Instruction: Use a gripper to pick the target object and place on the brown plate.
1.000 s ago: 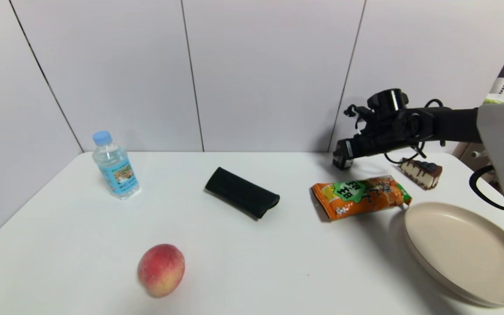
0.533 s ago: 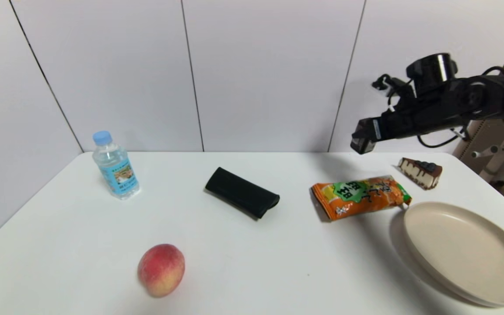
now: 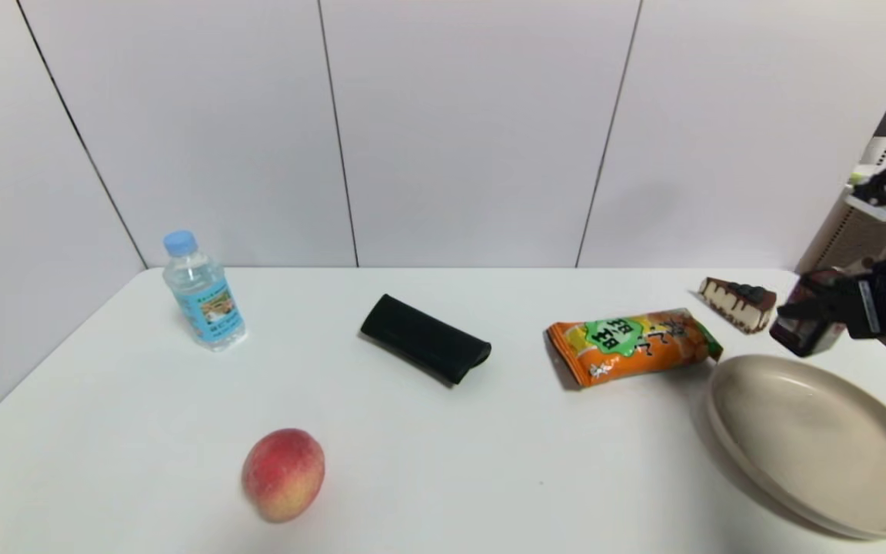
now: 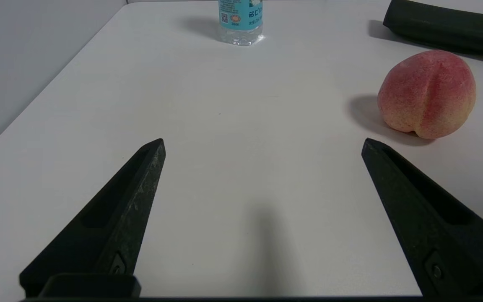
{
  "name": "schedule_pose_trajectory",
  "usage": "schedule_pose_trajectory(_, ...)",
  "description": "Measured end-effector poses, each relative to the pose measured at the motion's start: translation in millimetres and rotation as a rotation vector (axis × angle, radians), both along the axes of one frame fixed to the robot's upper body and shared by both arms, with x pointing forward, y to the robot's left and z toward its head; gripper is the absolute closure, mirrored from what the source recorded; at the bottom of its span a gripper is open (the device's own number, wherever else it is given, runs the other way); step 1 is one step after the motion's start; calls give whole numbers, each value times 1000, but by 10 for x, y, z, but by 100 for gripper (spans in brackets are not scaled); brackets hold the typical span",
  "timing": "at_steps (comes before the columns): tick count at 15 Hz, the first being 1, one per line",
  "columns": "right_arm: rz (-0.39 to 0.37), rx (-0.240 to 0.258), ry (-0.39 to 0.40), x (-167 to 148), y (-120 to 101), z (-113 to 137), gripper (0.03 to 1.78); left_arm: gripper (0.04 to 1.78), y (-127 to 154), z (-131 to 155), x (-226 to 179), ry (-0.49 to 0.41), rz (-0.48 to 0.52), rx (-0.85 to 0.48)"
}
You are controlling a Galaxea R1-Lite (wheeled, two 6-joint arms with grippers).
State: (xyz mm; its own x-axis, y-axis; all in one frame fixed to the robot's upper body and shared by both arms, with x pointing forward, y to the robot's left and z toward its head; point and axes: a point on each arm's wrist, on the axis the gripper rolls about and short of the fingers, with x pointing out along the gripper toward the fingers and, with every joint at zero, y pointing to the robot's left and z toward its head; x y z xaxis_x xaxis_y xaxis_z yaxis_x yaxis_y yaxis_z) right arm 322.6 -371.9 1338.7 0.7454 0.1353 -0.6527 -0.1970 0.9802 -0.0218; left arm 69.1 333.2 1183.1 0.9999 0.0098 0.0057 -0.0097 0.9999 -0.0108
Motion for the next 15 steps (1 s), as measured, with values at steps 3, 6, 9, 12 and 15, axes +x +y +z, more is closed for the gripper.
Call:
schedule_pose_trajectory(3, -45, 5, 48, -270, -56, -170, 103, 13, 0, 0, 0, 0, 0, 0)
schedule_pose_trajectory(6, -66, 13, 85, -284, -98, -269, 103, 13, 0, 0, 0, 0, 0, 0)
schedule_pose_trajectory(9, -70, 21, 119, -225, -124, -352, 103, 13, 0, 0, 0, 0, 0, 0)
schedule_pose_trajectory(12, -72, 25, 142, -142, -151, -446, 103, 13, 0, 0, 0, 0, 0, 0)
schedule_pose_trajectory(15, -47, 3, 155, -110, -166, -571, 103, 13, 0, 0, 0, 0, 0, 0)
